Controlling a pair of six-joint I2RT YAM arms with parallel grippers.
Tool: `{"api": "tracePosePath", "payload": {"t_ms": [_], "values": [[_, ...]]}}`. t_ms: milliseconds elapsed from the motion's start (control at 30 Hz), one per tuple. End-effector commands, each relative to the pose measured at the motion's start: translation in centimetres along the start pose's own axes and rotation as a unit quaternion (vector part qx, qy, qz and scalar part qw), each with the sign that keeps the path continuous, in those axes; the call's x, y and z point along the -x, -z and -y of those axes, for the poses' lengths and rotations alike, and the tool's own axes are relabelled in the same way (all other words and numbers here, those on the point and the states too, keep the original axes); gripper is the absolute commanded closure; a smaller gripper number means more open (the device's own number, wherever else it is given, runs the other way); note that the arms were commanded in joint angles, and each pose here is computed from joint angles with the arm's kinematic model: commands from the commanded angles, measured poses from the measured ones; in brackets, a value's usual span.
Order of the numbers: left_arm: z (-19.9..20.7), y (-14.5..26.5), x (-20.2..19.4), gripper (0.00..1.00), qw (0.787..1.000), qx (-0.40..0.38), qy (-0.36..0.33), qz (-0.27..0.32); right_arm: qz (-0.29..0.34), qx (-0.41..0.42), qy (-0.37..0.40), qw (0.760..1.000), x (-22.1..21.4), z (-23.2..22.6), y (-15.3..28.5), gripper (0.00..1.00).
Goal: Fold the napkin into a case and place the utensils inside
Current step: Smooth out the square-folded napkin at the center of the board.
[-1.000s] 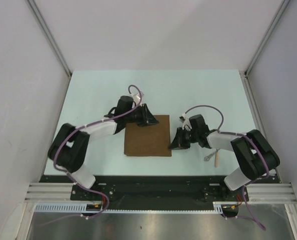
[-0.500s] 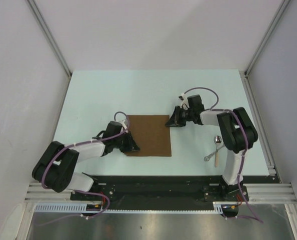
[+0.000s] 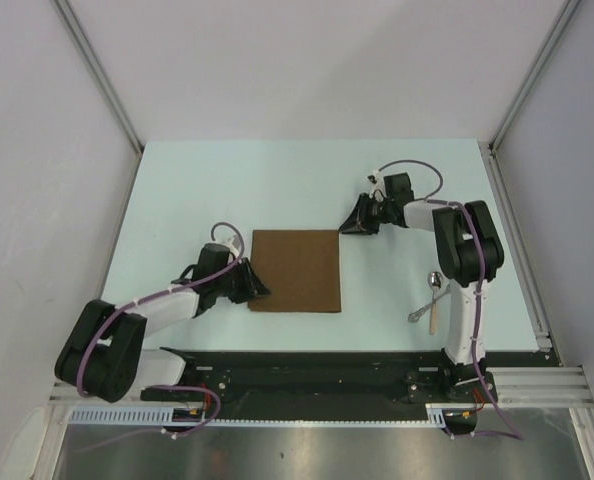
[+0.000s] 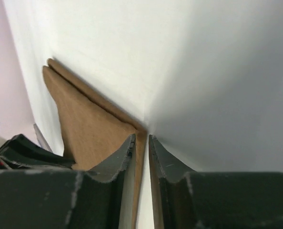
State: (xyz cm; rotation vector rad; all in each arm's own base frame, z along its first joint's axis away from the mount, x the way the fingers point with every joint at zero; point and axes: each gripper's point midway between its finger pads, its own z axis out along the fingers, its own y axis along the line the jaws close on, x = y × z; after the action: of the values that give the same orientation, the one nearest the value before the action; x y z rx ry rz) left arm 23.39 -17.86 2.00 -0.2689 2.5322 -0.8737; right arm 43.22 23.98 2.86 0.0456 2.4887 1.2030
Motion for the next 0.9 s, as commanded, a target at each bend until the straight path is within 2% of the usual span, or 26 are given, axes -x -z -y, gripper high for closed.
{"api": "tracePosePath", "payload": {"t_ms": [0,33,67,167,300,433,633,733,767,867], "values": [[1.9,1.6,0.9,0.66,0.998,-0.031,-0.038,0.03,0.009,-0.013,0.028,0.999,-0.7,-2.9,3.3,0.76],[3.1,2.0,1.5,0.66,0.997,-0.048,-0.049,0.04,-0.01,-0.012,0.023,1.0,-3.0,-2.7,3.4,0.75],[3.7,2.1,1.5,0.66,0.996,-0.054,-0.055,0.038,0.0,0.012,0.046,0.999,-3.1,-4.5,4.1,0.71],[4.3,2.0,1.3,0.71,0.996,-0.062,-0.056,0.02,-0.013,0.051,0.052,0.997,-6.3,-4.6,4.5,0.62],[4.9,1.8,1.5,0.71,0.995,-0.081,-0.044,0.031,-0.063,0.067,0.019,0.996,-10.3,-3.5,2.9,0.62],[6.4,2.4,2.0,0.71,0.993,-0.101,-0.054,0.036,-0.076,0.023,0.014,0.997,-12.2,-1.3,2.0,0.62],[6.9,3.6,2.7,0.69,0.991,-0.088,-0.084,0.054,-0.052,-0.057,0.017,0.997,-11.2,1.0,5.1,0.64],[5.8,3.8,2.8,0.6,0.993,-0.054,-0.086,0.054,-0.052,-0.079,0.032,0.995,-11.7,0.3,6.5,0.63],[5.1,3.7,2.5,0.5,0.995,-0.038,-0.08,0.049,-0.054,-0.082,0.038,0.994,-12.1,-0.1,6.8,0.63],[2.8,3.8,2.9,0.36,0.996,0.028,-0.058,0.06,-0.062,-0.092,0.053,0.992,-14.2,-1.4,7.5,0.58]]}}
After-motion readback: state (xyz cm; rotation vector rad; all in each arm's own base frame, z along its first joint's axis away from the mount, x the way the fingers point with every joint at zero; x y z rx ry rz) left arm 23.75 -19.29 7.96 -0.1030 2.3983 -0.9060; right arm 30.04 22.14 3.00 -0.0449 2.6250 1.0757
